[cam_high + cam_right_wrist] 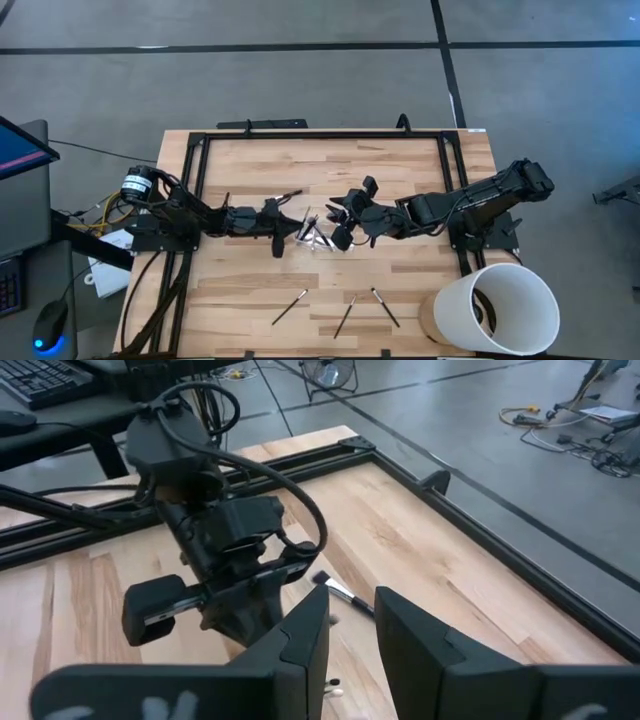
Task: Put items in baskets/containers
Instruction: Put the eyeshadow brush into the left section of the transparent organizer, then put the eyeshadow brush into the middle section of the transparent organizer
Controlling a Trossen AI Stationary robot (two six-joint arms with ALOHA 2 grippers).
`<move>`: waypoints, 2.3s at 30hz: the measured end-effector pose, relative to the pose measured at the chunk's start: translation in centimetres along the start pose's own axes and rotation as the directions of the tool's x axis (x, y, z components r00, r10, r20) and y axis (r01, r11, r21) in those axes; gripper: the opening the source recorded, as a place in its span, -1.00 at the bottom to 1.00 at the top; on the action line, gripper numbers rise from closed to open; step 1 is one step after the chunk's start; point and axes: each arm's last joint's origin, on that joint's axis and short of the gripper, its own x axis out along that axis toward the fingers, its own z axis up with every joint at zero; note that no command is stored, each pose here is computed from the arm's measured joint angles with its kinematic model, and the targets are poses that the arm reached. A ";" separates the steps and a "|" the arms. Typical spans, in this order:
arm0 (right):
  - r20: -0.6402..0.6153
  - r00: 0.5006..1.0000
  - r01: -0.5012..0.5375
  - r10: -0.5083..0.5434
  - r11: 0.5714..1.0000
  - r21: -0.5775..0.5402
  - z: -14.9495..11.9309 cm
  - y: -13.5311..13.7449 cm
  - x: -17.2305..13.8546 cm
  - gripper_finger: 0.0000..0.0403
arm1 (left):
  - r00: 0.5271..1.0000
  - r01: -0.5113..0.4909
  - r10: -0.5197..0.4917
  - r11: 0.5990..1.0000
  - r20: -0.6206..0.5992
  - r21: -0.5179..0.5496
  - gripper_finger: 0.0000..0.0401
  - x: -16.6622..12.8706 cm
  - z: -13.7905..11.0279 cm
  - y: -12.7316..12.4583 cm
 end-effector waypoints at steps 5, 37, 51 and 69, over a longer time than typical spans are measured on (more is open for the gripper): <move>-0.001 1.000 0.000 0.000 1.000 -0.001 0.0 0.0 0.0 -0.62 | 1.000 -0.001 0.001 1.000 0.000 -0.002 -0.82 0.0 0.0 0.0; -0.101 0.993 -0.062 0.062 0.998 0.002 -1.5 0.5 1.7 -0.62 | 0.994 0.071 -0.080 0.991 0.077 0.115 -0.62 -2.5 3.7 -1.5; -0.082 0.994 -0.069 0.072 0.997 0.041 -1.3 0.7 1.6 -0.62 | 0.998 -0.053 0.055 0.985 -0.003 0.167 -0.62 -5.3 4.9 -1.1; -0.082 0.995 -0.061 0.064 0.997 0.037 -1.2 0.5 1.8 -0.62 | 0.878 -0.291 0.372 0.915 -0.302 0.281 -0.62 -4.7 7.3 1.1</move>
